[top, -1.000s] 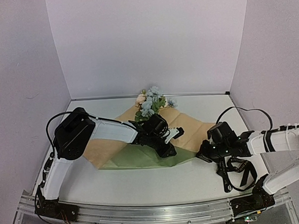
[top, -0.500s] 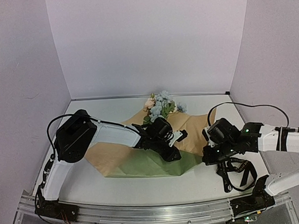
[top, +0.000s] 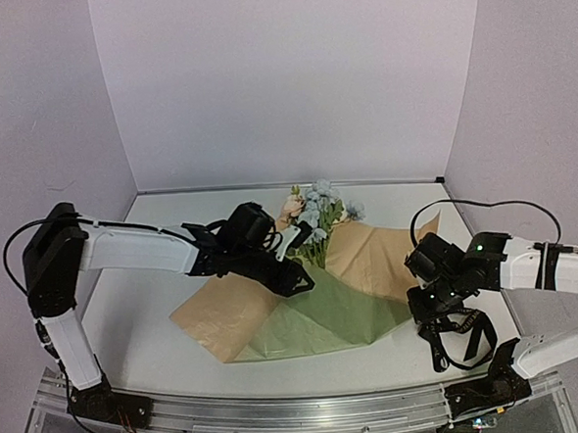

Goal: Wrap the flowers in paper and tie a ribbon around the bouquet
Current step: Fold the one-fourth-folded wrapping paper at the center of the board.

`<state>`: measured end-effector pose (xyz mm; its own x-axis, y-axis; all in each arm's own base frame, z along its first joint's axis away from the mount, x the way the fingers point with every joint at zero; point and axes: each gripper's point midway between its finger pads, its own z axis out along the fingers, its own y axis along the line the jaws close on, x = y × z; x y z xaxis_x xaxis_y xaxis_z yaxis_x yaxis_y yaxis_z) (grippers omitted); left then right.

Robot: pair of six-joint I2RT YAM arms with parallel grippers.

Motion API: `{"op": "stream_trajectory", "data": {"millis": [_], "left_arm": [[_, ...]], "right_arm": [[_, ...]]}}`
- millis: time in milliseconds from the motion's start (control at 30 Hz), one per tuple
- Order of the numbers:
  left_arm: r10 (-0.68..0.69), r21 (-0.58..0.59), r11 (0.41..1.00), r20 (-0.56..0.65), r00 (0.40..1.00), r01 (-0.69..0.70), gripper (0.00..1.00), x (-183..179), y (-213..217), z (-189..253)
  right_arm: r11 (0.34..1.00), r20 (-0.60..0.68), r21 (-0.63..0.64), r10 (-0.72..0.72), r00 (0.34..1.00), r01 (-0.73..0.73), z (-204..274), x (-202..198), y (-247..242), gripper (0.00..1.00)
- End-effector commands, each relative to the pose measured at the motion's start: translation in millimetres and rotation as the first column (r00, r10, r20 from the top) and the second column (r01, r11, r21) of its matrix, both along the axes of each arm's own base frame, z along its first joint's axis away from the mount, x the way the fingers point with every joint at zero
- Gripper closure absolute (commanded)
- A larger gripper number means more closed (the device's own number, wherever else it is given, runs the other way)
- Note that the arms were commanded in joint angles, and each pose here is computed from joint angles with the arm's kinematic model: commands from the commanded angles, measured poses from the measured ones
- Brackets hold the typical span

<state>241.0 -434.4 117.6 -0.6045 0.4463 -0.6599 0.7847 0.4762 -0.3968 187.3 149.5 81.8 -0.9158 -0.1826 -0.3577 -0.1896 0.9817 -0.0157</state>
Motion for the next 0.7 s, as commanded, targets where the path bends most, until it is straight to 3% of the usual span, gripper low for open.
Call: {"op": "stream_trajectory", "data": {"millis": [0, 200, 367, 533, 667], "left_arm": [[0.081, 0.072, 0.995, -0.082, 0.993, -0.075, 0.57, -20, 47, -18], [0.059, 0.071, 0.996, -0.178, 0.982, -0.047, 0.45, -41, 74, -37], [0.039, 0.082, 0.996, -0.208, 0.977, -0.023, 0.45, -37, 66, -47], [0.001, 0.045, 0.999, -0.241, 0.970, 0.010, 0.52, -38, 55, -49], [-0.021, 0.033, 0.999, -0.268, 0.963, 0.031, 0.66, -40, 49, -53]], "right_arm": [[1.000, 0.050, -0.028, 0.008, 0.999, -0.007, 16, 7, -4, 1.00], [0.999, 0.050, -0.038, 0.016, 0.999, -0.014, 15, 6, -5, 1.00], [0.999, 0.060, -0.049, 0.017, 0.998, -0.014, 16, 7, -8, 1.00], [0.999, 0.065, -0.048, 0.021, 0.998, -0.018, 17, 7, -8, 1.00], [0.999, 0.069, -0.045, 0.026, 0.997, -0.023, 19, 7, -8, 1.00]]}}
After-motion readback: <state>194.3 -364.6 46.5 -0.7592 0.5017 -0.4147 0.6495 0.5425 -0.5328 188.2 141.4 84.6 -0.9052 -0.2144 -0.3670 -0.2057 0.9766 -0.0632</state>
